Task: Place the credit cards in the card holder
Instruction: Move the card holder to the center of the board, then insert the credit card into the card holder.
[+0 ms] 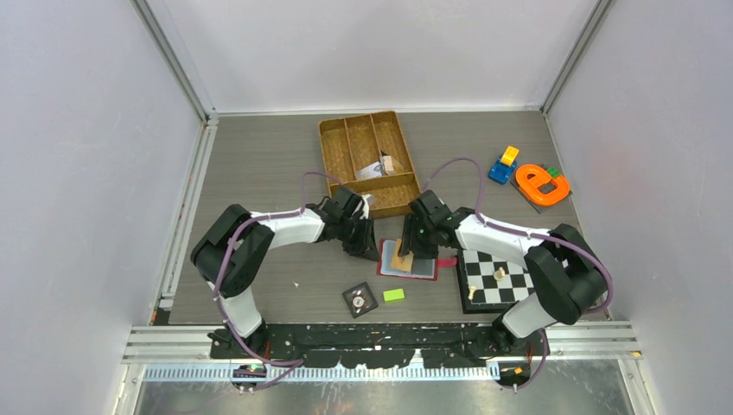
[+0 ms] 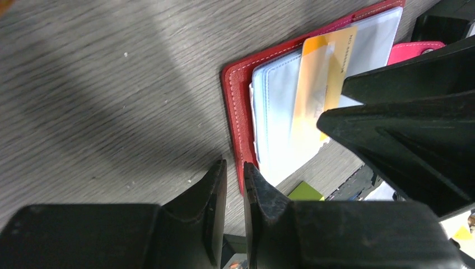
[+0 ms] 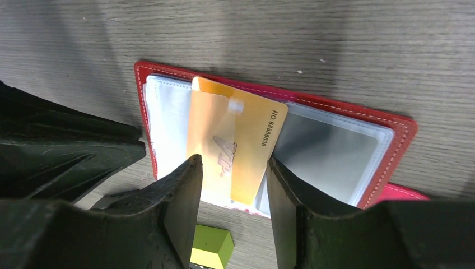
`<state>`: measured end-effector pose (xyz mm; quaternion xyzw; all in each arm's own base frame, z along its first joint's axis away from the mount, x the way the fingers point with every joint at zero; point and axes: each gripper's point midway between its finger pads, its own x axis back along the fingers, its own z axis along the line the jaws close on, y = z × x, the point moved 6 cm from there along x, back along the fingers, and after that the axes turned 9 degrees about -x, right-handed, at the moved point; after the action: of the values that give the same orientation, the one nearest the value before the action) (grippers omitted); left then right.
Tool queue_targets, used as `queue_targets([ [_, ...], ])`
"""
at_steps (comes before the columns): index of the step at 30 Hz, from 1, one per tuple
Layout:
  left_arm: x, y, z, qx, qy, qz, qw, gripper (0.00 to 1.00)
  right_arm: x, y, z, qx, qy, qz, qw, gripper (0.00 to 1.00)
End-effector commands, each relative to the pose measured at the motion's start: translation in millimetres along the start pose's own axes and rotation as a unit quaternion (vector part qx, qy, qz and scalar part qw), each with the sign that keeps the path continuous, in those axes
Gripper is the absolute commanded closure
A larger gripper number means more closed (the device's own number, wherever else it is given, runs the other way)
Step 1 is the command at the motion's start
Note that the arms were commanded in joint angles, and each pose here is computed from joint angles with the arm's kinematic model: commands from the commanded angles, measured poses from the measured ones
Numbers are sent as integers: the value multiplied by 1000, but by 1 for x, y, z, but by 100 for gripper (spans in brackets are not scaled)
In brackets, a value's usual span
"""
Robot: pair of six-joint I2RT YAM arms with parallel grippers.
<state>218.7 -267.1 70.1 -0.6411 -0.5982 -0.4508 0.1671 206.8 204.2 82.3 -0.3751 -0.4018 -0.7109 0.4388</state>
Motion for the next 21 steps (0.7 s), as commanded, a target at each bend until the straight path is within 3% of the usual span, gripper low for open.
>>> queue_targets([
  [1,-8,6,-2,-5,-7,-6,1000,81,-7,-7,1,-9,9,19,1000,51],
  [10,-9,3,-2,-5,-6,-3,1000,84,-4,-6,-3,-3,-7,17,1000,54],
  [15,-5,4,-2,-10,2,-6,1000,84,18,9,-7,24,-33,-20,999,40],
  [21,3,9,-5,-17,12,-19,1000,84,28,32,-1,55,-19,-43,997,37],
])
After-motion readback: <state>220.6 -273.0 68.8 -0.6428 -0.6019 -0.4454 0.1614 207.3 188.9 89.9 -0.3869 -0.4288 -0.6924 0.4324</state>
